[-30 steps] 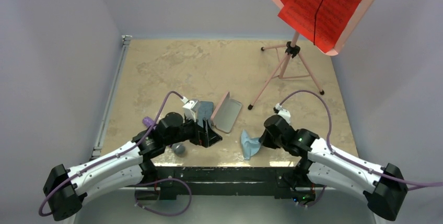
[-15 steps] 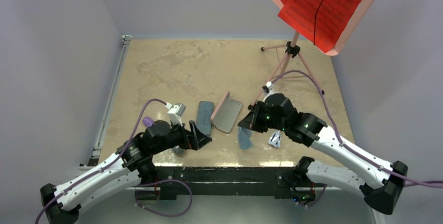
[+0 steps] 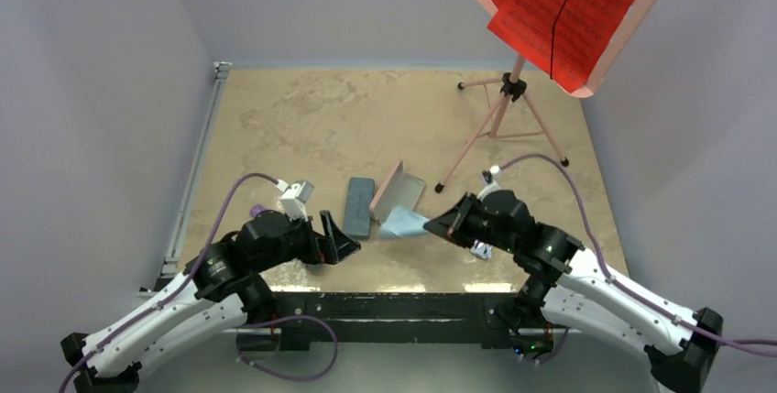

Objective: Organize the sunglasses
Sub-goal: Adjust the glasses cleaning cloth at the center of the board.

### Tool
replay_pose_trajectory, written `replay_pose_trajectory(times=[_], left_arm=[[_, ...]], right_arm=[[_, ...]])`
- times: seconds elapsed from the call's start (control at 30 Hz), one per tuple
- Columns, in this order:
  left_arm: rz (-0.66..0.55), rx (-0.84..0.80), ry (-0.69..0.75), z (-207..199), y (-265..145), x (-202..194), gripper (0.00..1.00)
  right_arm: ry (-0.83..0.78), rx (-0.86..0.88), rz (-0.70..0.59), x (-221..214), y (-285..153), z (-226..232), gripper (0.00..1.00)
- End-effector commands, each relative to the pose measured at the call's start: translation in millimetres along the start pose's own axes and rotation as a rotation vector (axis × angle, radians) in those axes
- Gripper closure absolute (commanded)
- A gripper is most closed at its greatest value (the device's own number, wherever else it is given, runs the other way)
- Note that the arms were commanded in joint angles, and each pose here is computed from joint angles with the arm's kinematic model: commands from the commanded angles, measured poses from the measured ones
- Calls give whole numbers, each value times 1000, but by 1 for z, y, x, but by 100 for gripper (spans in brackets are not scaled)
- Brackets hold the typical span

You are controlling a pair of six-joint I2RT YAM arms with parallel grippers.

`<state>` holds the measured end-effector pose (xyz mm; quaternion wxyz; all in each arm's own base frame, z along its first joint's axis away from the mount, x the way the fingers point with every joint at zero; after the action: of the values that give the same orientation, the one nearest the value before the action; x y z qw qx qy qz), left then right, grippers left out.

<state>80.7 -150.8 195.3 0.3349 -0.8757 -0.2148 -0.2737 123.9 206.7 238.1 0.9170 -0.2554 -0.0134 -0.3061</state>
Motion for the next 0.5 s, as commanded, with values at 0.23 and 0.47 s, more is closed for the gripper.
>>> replay_pose_trajectory(times=[0.23, 0.47], left_arm=[[236, -99, 25, -35, 68, -7, 0], [295, -45, 131, -71, 107, 9, 4]], right_arm=[[292, -491, -220, -13, -4, -188, 100], [210, -494, -204, -15, -3, -198, 100]])
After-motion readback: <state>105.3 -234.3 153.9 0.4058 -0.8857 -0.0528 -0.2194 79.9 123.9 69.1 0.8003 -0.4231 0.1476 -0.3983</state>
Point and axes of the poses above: each gripper's point midway between its finger pads, its own y axis out along the fingers, its own z axis along the line the jaws close on, x = y × z, the point moved 6 cm from there along -y, back along the fingers, and after that the axes turned 5 degrees about y, right-handed, at the moved point
